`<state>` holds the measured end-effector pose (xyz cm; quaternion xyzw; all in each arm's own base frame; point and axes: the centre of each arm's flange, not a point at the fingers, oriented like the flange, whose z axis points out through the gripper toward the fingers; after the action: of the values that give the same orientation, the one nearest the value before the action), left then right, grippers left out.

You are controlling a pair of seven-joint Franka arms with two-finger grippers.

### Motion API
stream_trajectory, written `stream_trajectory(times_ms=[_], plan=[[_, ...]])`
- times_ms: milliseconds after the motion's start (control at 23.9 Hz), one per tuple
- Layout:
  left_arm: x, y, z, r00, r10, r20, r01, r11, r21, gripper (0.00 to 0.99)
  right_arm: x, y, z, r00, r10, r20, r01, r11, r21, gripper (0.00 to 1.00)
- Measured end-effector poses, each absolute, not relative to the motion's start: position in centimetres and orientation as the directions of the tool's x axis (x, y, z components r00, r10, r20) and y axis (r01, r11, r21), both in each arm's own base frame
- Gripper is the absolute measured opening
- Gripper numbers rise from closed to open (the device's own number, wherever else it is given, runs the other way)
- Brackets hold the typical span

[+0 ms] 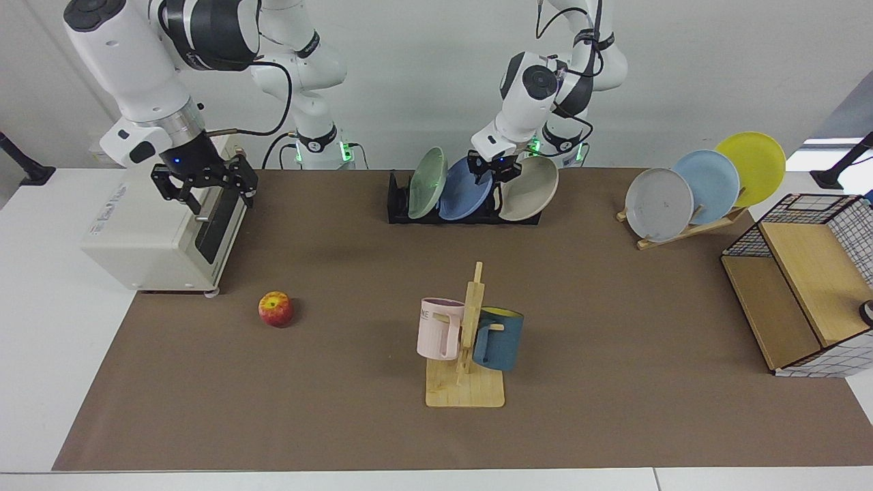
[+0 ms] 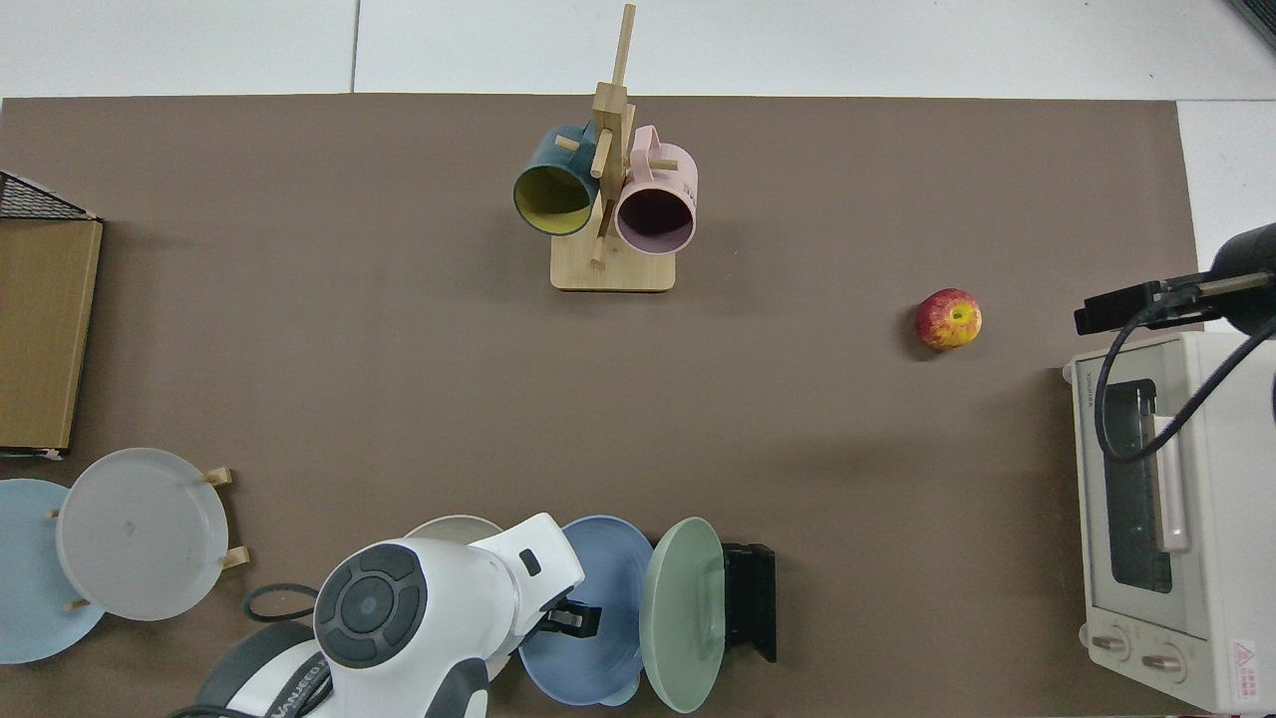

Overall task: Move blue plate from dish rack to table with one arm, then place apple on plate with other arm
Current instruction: 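Reach the left gripper down to the blue plate in the rack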

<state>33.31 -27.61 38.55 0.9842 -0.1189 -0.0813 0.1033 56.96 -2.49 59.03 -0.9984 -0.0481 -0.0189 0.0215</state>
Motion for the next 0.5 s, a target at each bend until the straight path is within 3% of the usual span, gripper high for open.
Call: stream_trajectory(times_ms=[251,334,501], plan=[[33.4,-27.5,38.5,0.959,-0.247,-0.136,-0.213,-0.951,0.224,0.229,57.0,-2.5,59.0,0.995,0.095,0.040,0.097,-0.994,-0.041,1.00],[33.6,-27.5,38.9,0.961,-0.242,-0.131,-0.208,-0.950,0.233,0.141,57.0,-2.5,59.0,0.995,0.095,0.040,0.097,-0.994,-0.041,1.00],[34.4,-27.2,39.9,0.964,-0.235,-0.121,-0.202,-0.950,0.239,0.132,57.0,-2.5,59.0,0.995,0.095,0.040,0.097,-0.994,-0.041,1.00]])
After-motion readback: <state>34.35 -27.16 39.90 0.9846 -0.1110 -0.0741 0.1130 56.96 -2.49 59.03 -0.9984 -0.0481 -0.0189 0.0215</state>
